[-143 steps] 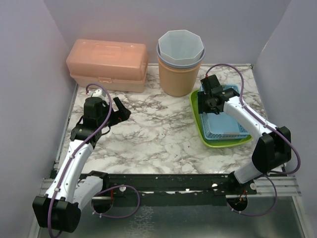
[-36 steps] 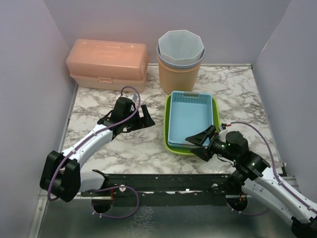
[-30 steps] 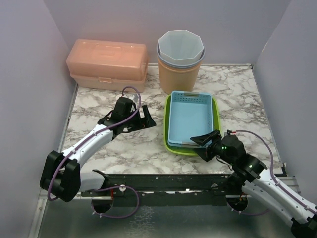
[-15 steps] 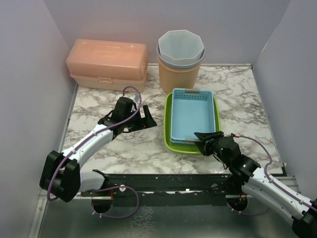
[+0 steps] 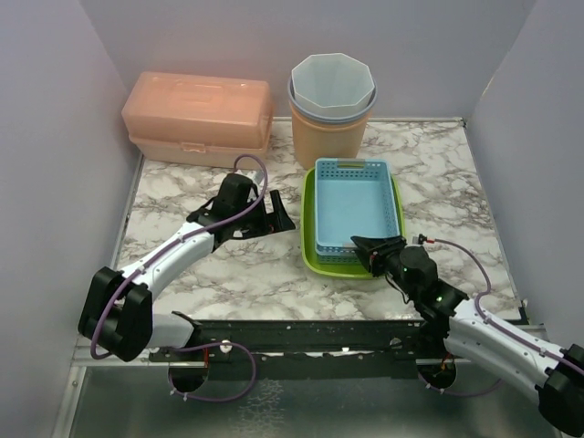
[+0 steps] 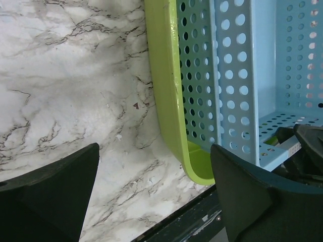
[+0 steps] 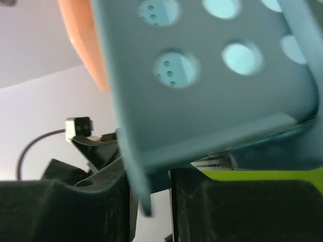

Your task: Turn the large container upside down

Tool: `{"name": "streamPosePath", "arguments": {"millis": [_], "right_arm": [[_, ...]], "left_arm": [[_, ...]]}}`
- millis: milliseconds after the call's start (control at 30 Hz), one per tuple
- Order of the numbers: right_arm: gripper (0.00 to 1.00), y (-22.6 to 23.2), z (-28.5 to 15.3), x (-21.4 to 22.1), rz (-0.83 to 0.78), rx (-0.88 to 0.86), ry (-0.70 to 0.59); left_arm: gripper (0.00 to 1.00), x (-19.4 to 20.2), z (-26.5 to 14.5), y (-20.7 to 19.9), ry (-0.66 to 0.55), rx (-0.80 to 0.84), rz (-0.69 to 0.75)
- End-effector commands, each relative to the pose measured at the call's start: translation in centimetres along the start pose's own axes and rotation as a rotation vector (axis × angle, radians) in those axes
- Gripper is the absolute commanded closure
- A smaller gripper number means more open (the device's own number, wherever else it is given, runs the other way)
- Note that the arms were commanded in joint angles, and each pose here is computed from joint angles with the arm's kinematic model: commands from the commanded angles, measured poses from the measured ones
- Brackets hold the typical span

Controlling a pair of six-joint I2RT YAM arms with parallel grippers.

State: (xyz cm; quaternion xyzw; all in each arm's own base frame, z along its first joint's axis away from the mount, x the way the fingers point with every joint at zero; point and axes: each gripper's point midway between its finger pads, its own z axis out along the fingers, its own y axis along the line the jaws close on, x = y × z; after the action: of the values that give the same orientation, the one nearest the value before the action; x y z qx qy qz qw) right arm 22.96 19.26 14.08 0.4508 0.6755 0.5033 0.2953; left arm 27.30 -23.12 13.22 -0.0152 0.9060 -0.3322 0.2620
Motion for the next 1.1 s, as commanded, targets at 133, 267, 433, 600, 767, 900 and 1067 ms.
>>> {"name": "streamPosePath", "arguments": {"millis": [133,267,433,600,767,900,1067], "right_arm": [[0.79,2.4,-1.1,-2.6,-0.06,-0.039,-0.139],[0.68,-0.4,-1.7,-4.3,-0.027,0.07,-0.216],[0.66,-1.4,-3.2,-6.8,0.013,0.052,-0.327],[0.65,1.1,-3.7,-6.2,-0.012,-0.077,-0.289],[0.58,2.2,-2.9,-4.4,-0.002,-0.145,-0.199],[0.56,4.6,-2.3,-2.4,-0.076,-0.251,-0.116],[0.58,6.3,-1.6,-1.3,-0.143,-0.252,-0.087]], "left_arm": [[0.08,-0.1,-1.3,-2.0,-0.015,0.062,-0.014],[0.08,-0.3,-1.2,-4.6,-0.047,0.155,-0.075],[0.08,1.9,-0.3,-7.5,-0.02,0.22,-0.055],[0.08,3.0,0.5,-7.0,-0.04,0.179,-0.092],[0.09,3.3,0.9,-8.1,-0.02,0.198,-0.062],[0.16,4.3,1.4,-9.0,0.043,0.227,-0.031],[0.19,5.3,2.0,-8.7,0.059,0.207,-0.037]]}}
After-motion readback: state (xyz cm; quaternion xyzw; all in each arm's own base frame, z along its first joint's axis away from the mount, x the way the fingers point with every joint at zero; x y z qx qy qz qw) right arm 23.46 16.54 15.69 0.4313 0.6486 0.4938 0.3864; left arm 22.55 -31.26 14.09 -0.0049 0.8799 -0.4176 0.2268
